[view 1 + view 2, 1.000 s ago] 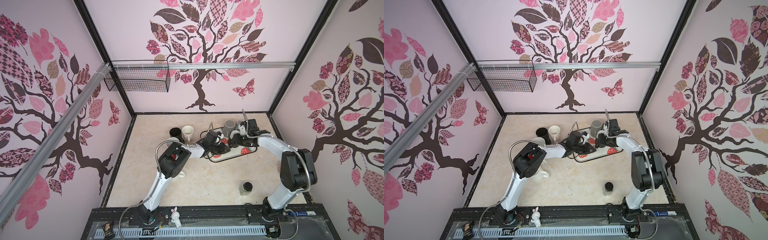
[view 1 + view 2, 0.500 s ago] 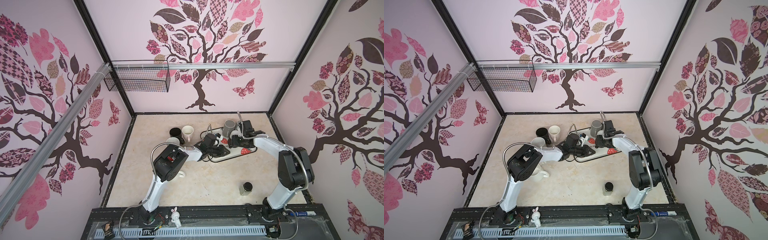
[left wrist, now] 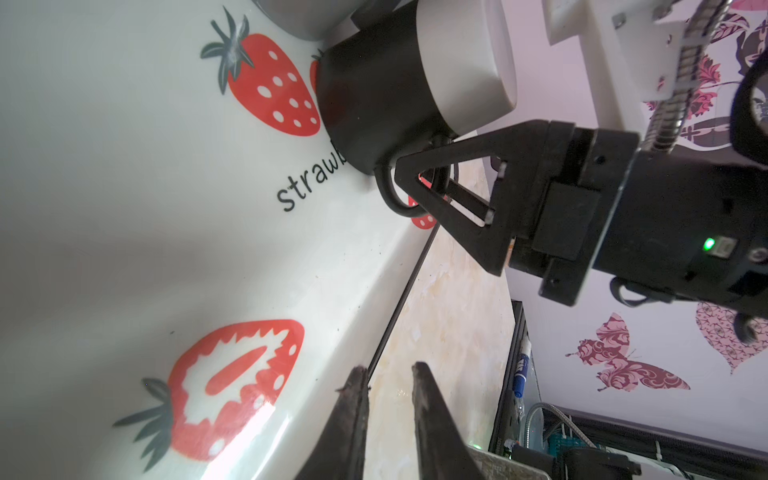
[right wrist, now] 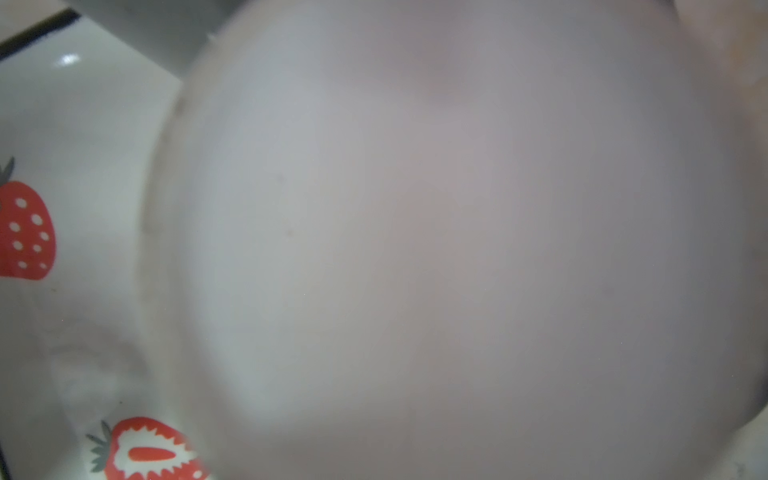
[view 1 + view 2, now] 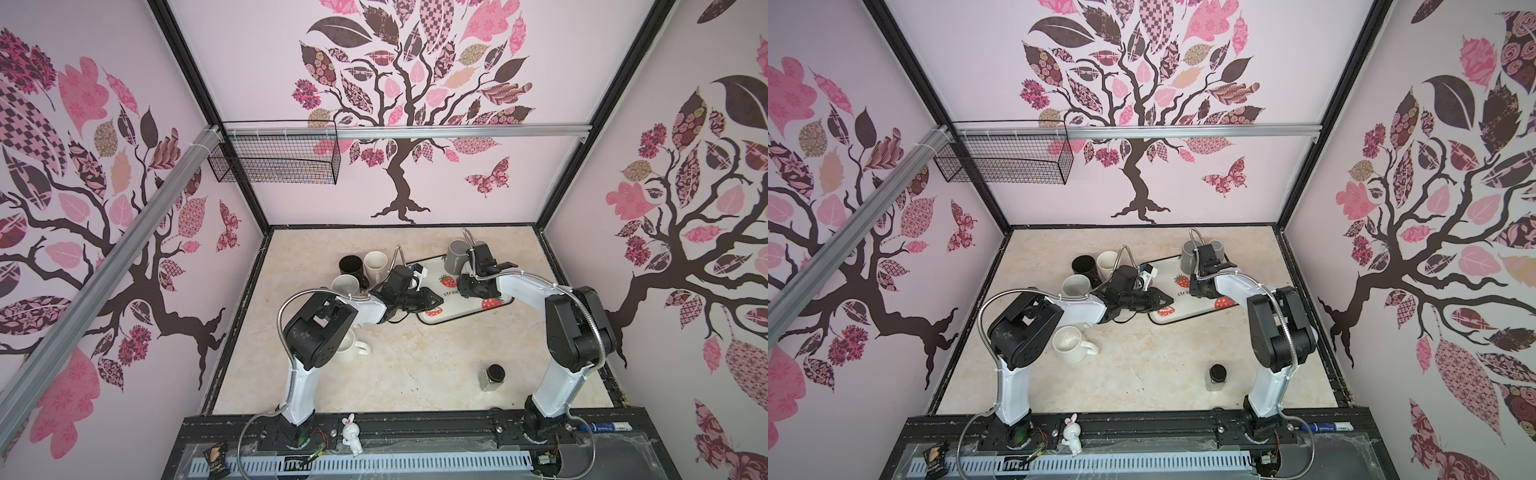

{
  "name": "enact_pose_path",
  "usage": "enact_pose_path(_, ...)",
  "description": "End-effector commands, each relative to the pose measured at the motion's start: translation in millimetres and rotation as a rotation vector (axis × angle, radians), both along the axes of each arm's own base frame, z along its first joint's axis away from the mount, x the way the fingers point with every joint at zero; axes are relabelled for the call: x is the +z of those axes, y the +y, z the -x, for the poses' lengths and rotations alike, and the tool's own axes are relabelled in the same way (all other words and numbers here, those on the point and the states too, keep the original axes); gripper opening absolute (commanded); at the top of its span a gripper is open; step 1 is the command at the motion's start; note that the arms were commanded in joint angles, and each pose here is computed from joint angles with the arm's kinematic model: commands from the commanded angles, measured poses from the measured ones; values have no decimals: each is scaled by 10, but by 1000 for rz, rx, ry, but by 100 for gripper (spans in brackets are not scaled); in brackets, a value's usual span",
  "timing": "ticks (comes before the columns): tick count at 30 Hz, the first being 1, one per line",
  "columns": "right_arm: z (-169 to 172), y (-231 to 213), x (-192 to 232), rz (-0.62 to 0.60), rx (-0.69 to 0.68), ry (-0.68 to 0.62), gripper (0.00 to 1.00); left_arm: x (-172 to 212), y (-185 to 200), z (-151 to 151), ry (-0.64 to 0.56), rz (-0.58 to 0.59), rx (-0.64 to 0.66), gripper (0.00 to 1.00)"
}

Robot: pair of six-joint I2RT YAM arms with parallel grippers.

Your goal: Turn the mug right side up

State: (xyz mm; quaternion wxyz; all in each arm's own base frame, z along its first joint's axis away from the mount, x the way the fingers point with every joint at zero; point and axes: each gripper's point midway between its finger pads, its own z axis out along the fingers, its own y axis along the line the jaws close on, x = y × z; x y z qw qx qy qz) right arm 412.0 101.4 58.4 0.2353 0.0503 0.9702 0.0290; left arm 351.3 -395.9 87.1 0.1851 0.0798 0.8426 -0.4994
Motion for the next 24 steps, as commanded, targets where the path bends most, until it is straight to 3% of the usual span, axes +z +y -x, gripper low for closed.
enact_pose_path(1,-42,0,65,18,28,5,30,121,50,58,-49,14,-18,22)
enact_pose_path(9,101,-21,128,50,97,16,1,195,108,83,-55,16,-17,22)
enact_pose_path(16,234,-63,291,82,147,-4,0,343,159,109,-96,19,-11,23)
enact_pose_path(24,264,193,790,-102,206,-223,0,561,351,97,-165,-33,23,36)
